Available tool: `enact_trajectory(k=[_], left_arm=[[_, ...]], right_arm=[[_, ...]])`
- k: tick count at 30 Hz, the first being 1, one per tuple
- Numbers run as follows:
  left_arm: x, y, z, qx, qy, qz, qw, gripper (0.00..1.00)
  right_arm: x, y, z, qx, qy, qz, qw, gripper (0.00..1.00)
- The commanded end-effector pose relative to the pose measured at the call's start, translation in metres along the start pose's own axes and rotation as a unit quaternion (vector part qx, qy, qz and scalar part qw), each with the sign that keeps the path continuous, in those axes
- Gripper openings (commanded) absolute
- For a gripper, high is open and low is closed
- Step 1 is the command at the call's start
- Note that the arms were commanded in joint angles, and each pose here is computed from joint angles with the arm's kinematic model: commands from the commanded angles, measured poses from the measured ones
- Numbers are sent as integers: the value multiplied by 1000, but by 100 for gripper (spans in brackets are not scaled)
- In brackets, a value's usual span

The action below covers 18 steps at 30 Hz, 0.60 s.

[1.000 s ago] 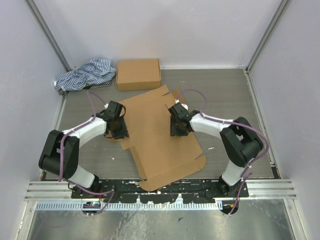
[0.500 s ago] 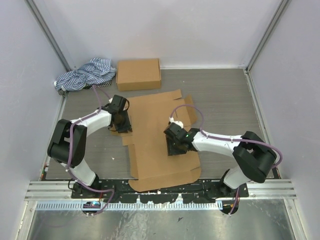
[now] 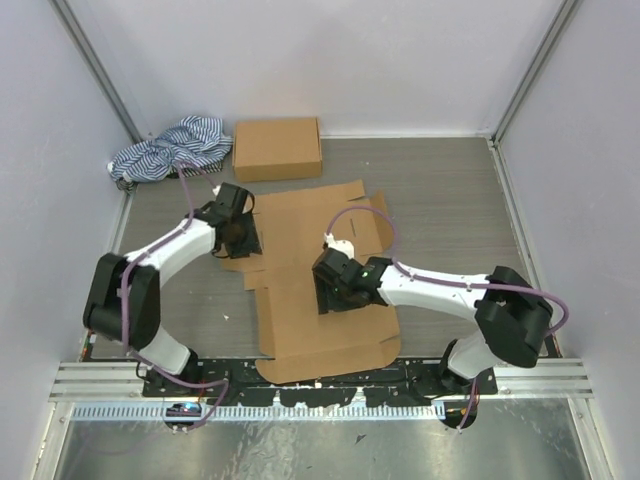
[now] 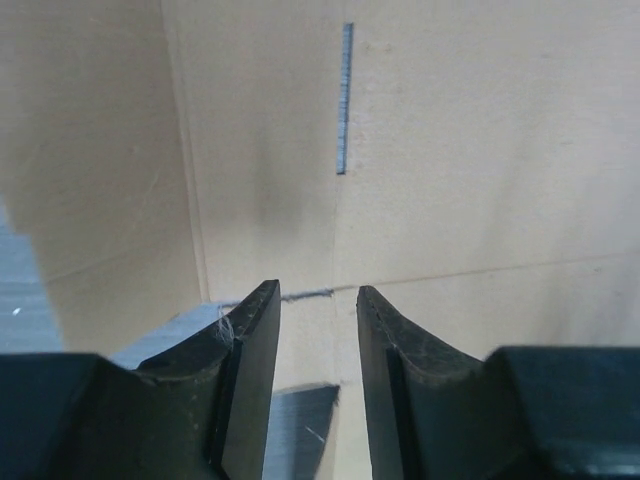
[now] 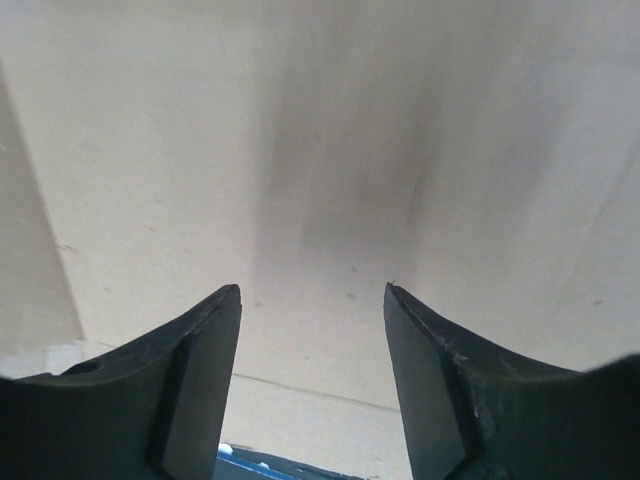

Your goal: Fold the paper box

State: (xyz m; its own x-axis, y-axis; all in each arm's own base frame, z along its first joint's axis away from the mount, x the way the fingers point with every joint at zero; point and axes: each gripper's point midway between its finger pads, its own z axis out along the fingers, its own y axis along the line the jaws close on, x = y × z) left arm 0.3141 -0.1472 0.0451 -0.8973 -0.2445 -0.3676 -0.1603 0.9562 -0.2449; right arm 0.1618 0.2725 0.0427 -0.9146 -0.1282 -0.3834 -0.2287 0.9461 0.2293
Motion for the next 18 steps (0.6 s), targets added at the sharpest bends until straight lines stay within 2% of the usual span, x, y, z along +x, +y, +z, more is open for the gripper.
enact_trajectory(k=[1,3,6,10,13,18], left_arm=[[-16,-7,-46,28,-63,-10,998,46],[-12,-11,-57,54,-76,-24,995,50],[-3,-29,-74,126,-83,-34,988,53],[25,-63,-93,194,-71,6,978,46],[54,-68,-92,162,-43,48,985,45],[85,-22,-75,65,-25,43,997,45]], right_arm=[[-74,-9,-40,15,-104,20,994,69],[-94,-27,-39,8,-103,39,994,77],[-117,-62,-35,25,-109,62,992,80],[-127,-101,-28,30,-104,106,988,81],[-125,-121,-25,35,-102,132,985,81],[-100,-131,-25,39,-87,136,986,80]])
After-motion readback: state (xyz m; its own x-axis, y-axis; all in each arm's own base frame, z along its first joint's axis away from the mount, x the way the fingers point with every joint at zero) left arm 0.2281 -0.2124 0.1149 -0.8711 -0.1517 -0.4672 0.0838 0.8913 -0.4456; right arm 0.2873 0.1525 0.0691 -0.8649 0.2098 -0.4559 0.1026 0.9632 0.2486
